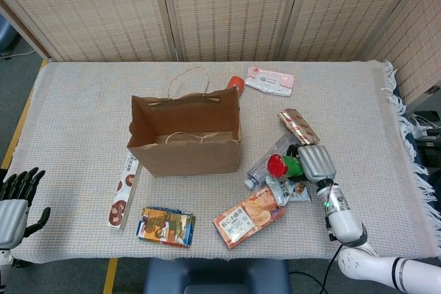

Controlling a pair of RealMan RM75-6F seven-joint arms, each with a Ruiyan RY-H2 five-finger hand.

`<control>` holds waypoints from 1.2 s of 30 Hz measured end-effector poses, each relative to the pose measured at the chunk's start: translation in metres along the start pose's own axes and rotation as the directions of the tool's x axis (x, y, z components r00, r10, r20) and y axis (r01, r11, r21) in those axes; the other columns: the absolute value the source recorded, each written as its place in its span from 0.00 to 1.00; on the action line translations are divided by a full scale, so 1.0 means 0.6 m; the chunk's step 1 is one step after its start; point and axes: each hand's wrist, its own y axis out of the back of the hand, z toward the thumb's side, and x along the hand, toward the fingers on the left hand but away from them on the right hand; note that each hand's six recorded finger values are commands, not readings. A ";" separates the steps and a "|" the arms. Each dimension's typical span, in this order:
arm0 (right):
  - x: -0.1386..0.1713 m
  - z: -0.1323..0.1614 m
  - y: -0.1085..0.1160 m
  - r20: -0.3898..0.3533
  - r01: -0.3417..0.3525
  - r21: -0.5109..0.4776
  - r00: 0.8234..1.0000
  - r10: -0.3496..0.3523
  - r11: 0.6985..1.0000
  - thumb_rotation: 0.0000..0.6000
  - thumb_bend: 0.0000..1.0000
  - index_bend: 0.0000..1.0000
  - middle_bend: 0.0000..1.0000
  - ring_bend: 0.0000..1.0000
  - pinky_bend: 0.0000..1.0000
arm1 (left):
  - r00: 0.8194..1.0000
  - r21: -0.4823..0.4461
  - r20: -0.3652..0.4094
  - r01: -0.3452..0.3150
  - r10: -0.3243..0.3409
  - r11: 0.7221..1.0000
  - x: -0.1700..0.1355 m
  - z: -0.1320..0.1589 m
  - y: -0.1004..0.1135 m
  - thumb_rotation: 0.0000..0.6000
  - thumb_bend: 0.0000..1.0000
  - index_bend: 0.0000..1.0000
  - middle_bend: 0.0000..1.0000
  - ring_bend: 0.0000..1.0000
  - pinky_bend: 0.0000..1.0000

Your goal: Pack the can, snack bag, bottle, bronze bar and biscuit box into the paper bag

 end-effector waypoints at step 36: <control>0.064 0.346 0.351 -0.332 0.593 -0.294 0.672 -0.662 0.750 1.00 0.28 0.71 0.67 0.69 0.76 | 1.000 -0.004 -0.003 -0.010 0.010 1.000 -0.002 -0.001 0.001 1.00 0.40 0.04 0.00 0.00 0.00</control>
